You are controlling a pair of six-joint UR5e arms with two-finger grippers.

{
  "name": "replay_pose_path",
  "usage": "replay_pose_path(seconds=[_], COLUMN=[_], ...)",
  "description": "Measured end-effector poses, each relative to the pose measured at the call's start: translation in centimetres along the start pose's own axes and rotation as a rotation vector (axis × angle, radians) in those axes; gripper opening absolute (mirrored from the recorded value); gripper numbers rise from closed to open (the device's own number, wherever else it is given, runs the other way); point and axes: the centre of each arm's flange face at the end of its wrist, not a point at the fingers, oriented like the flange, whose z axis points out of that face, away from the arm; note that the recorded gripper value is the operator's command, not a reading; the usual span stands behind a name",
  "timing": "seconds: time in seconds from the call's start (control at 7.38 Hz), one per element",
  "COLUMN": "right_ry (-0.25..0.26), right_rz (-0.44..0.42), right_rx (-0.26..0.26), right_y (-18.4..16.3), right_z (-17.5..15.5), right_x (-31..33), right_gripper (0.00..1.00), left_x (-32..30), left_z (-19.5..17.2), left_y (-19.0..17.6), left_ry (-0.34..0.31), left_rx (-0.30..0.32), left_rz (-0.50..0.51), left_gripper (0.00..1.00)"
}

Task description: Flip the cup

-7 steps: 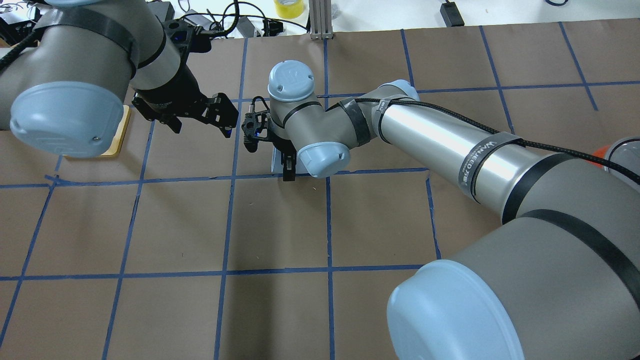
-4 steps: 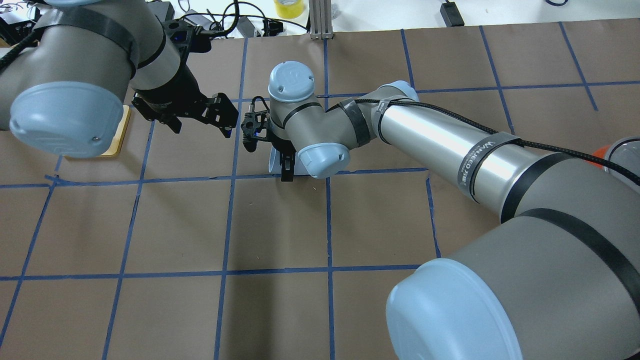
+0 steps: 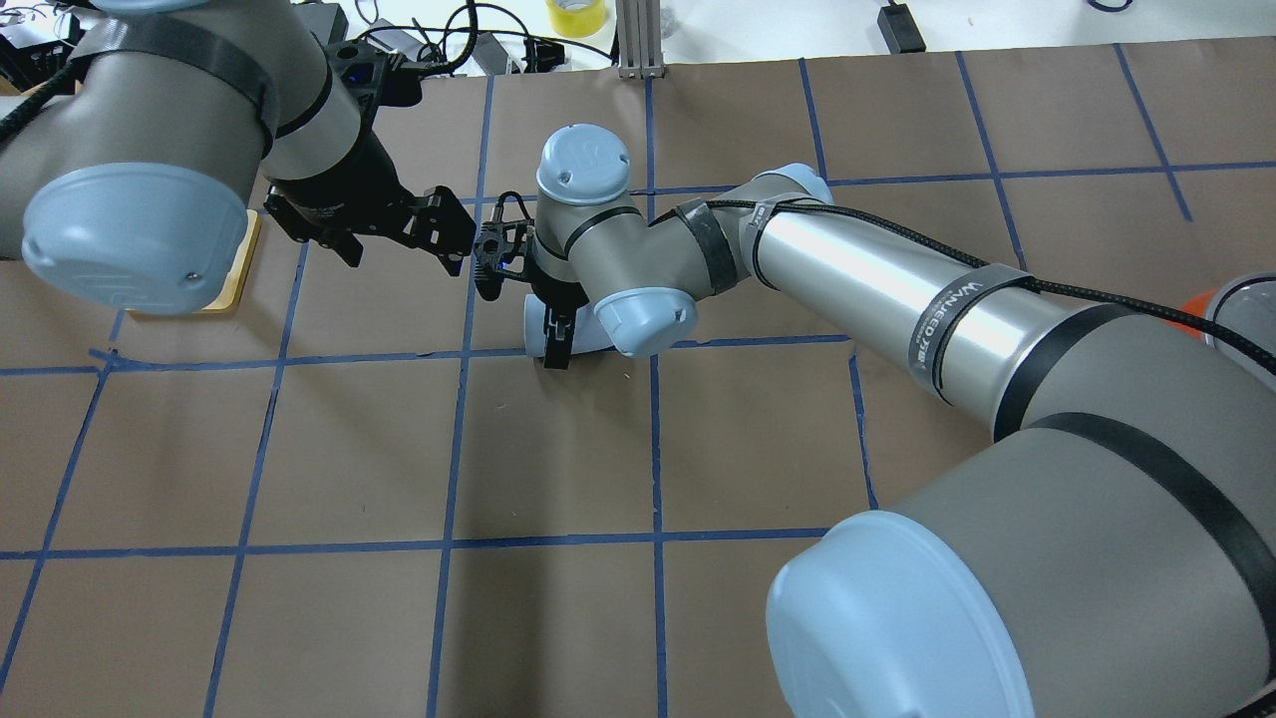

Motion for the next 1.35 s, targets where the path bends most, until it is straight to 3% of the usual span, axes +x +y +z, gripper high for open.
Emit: replay_pose_path(seconds=[0.68,1.35], right_ry=[0.053,0.072], right_rz=[0.067,0.341], right_rx=[0.02,-0.006], right_y=[2.1,10.2], right_z=[-5.2,-19.5], right_x=[2.1,3.0], right_gripper=[1.0,1.0], left_x=[0.0,0.0], left_z=[0.0,-0.1], left_y=[0.0,0.0], left_ry=[0.0,0.0], left_rx=[0.001,0.001], left_rz=[-0.001,0.001], left_gripper=[1.0,1.0])
